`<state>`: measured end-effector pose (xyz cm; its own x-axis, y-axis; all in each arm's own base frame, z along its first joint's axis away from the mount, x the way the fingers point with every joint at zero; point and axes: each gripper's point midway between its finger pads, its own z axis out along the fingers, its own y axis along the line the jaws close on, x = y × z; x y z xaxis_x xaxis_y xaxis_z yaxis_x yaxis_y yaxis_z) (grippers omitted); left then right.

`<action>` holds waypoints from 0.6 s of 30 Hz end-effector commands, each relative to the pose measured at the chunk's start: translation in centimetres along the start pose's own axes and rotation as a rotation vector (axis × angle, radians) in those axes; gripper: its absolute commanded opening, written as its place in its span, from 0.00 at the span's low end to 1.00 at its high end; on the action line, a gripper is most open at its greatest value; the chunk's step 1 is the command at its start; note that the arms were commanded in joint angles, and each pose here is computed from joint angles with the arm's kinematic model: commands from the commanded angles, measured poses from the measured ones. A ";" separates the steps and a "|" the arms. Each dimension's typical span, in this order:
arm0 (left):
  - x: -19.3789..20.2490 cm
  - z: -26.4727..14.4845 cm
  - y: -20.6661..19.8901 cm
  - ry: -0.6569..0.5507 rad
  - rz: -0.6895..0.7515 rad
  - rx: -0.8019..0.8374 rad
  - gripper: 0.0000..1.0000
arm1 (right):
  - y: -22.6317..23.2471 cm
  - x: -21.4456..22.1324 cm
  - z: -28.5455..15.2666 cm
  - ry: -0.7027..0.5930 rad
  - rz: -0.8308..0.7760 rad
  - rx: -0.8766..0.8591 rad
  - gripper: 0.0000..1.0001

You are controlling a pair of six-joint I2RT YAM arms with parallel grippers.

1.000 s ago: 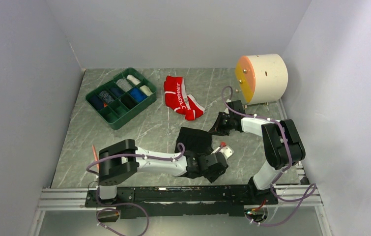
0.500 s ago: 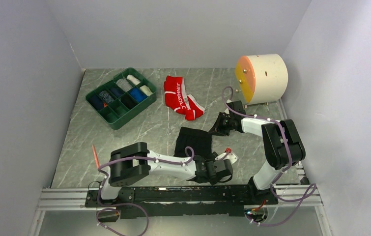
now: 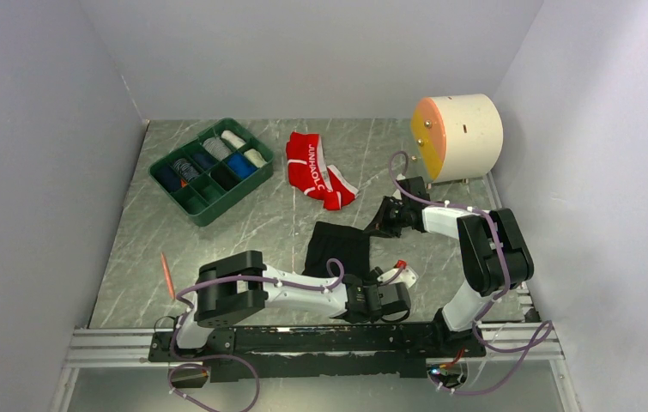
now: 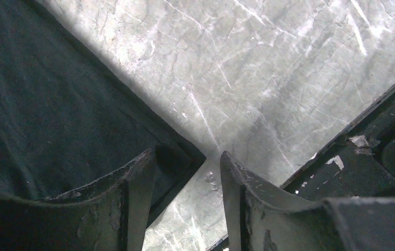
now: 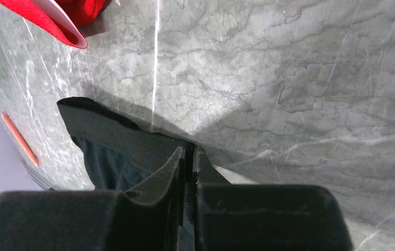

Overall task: Roll the underwear
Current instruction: Fold the underwear at the center of the board.

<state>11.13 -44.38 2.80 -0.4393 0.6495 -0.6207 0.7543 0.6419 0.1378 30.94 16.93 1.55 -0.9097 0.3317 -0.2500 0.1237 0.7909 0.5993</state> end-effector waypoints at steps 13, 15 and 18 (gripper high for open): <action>1.2 0.5 -0.3 0.023 -0.001 -0.022 0.23 | -0.7 1.3 -0.5 0.030 -0.002 0.020 0.02; 1.0 0.3 -0.2 0.016 0.000 -0.022 0.16 | -0.5 1.3 -0.6 0.028 0.002 0.013 0.02; 0.3 -0.2 -0.2 -0.013 -0.007 -0.009 0.06 | -0.3 1.3 -0.8 0.028 0.003 0.008 0.02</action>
<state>11.08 -44.22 2.54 -0.4438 0.6469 -0.6202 0.7442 0.6515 0.1470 30.56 16.95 1.55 -0.9124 0.3290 -0.2436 0.1235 0.7885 0.6025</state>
